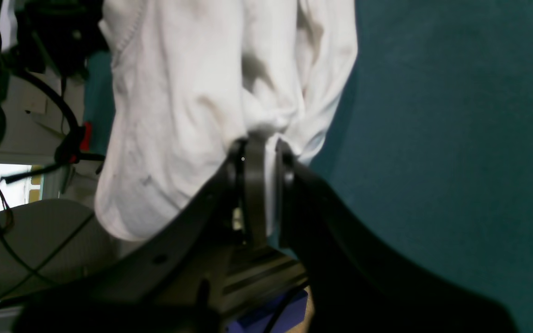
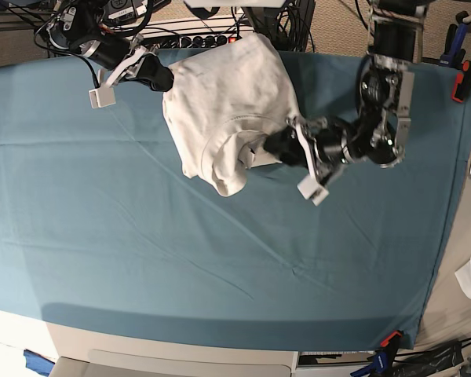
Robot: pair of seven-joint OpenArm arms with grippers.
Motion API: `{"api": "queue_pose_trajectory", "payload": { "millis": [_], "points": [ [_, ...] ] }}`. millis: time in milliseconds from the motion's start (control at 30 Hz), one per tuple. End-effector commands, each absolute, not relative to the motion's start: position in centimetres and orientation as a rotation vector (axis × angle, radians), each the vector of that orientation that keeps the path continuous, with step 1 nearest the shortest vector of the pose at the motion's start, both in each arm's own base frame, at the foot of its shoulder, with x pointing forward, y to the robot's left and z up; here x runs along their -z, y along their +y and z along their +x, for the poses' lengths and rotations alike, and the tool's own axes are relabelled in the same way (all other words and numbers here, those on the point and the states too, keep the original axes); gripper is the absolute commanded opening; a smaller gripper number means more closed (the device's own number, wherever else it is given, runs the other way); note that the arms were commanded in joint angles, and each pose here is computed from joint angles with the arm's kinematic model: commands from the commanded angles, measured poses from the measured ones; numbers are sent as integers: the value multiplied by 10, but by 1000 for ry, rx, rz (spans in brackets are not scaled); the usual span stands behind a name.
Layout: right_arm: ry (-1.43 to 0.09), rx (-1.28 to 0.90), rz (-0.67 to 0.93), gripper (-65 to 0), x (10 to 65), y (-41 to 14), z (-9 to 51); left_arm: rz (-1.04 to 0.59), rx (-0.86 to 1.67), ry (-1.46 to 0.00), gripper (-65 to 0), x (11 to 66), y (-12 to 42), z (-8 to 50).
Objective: Fold the T-shirt properly
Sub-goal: 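Tuck the bunched edge back under the stack with the left gripper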
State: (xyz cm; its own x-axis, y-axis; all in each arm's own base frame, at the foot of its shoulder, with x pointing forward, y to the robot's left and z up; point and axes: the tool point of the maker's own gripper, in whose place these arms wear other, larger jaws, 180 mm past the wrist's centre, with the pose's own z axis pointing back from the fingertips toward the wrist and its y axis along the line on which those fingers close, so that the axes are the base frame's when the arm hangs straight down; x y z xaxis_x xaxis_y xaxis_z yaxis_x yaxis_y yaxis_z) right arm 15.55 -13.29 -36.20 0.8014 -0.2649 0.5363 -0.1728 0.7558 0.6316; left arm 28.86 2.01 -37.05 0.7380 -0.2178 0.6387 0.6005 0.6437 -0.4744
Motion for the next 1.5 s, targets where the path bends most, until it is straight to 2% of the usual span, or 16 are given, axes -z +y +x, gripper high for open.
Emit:
{"api": "queue_pose_trajectory", "payload": {
  "millis": [0, 533, 733, 800, 967, 1233, 1467],
  "points": [
    [-705, 39, 736, -650, 351, -133, 162, -729, 508, -629, -349, 357, 20, 301],
    [-706, 39, 736, -650, 351, -133, 162, -707, 519, -591, -349, 370, 21, 290],
    [-712, 41, 737, -650, 350, -133, 163, -720, 590, -548, -355, 382, 2, 268],
    [-711, 41, 737, -650, 350, -133, 163, -728, 588, -553, -424, 381, -5, 269],
    [-712, 41, 737, -650, 350, -133, 163, -747, 600, -599, -649, 369, -15, 280],
    [-712, 46, 745, -650, 350, -131, 162, -602, 614, -686, -650, 354, -3, 322],
    [-720, 80, 793, -650, 350, -114, 163, -602, 616, -716, -650, 347, -4, 330]
  ]
}}
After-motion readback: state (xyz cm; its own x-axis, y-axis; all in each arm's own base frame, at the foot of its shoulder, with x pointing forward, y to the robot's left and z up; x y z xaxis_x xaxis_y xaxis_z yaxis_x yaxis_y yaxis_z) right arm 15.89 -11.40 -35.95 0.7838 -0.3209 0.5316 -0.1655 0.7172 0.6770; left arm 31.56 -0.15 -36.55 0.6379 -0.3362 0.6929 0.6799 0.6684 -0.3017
